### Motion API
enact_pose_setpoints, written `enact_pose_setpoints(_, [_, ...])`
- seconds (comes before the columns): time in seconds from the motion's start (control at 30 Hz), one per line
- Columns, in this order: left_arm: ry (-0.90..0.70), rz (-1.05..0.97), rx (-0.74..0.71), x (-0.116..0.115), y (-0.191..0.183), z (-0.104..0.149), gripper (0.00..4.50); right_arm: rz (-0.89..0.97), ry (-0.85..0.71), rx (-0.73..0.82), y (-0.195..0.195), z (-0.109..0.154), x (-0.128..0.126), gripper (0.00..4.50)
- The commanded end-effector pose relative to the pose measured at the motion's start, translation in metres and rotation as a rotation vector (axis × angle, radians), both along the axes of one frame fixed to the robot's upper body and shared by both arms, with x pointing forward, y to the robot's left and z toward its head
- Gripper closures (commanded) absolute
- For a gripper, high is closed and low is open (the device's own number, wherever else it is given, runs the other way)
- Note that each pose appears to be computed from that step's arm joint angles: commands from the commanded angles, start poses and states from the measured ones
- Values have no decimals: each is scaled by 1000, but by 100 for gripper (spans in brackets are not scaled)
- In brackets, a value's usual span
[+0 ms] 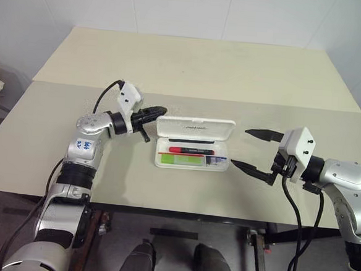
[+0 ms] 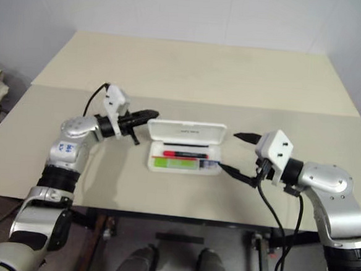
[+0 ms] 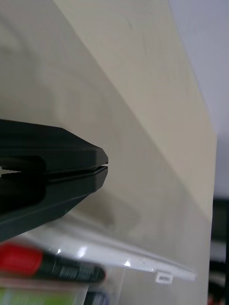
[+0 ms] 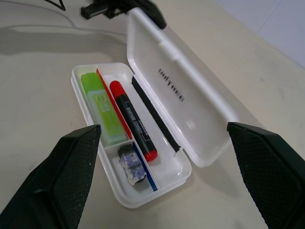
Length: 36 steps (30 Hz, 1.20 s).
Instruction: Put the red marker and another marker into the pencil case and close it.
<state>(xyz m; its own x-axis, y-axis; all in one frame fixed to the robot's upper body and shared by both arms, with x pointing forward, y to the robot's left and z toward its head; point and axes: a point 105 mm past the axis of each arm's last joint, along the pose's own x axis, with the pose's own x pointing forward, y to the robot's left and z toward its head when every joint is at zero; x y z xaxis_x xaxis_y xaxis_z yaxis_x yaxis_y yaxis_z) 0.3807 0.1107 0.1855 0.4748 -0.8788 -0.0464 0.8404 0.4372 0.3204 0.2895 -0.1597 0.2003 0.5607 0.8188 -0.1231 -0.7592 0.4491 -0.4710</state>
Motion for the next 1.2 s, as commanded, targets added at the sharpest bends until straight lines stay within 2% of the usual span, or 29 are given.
enact_pose_setpoints(0.03, [-71, -153, 103, -20, -11, 1, 446, 8, -47, 19, 5, 12, -5, 0])
enact_pose_setpoints(0.23, [-57, -244, 212, -29, -19, -15, 446, 1, -46, 22, 5, 14, -7, 0])
enact_pose_setpoints(0.33, [-24, -256, 304, -26, -38, -34, 446, -21, -52, 28, 2, 15, -13, 0])
enact_pose_setpoints(0.6, [7, -257, 391, -28, -60, -53, 446, -47, -73, 72, 8, 16, -24, 0])
enact_pose_setpoints(0.83, [55, -252, 432, -31, -58, -61, 446, -70, -86, 111, 13, 16, -26, 0])
enact_pose_setpoints(1.0, [55, -243, 346, -31, -57, -48, 446, -77, -84, 125, 15, 15, -26, 0])
enact_pose_setpoints(1.2, [-20, -260, 88, -42, -26, -1, 446, -93, -22, 140, 6, 3, -24, 0])
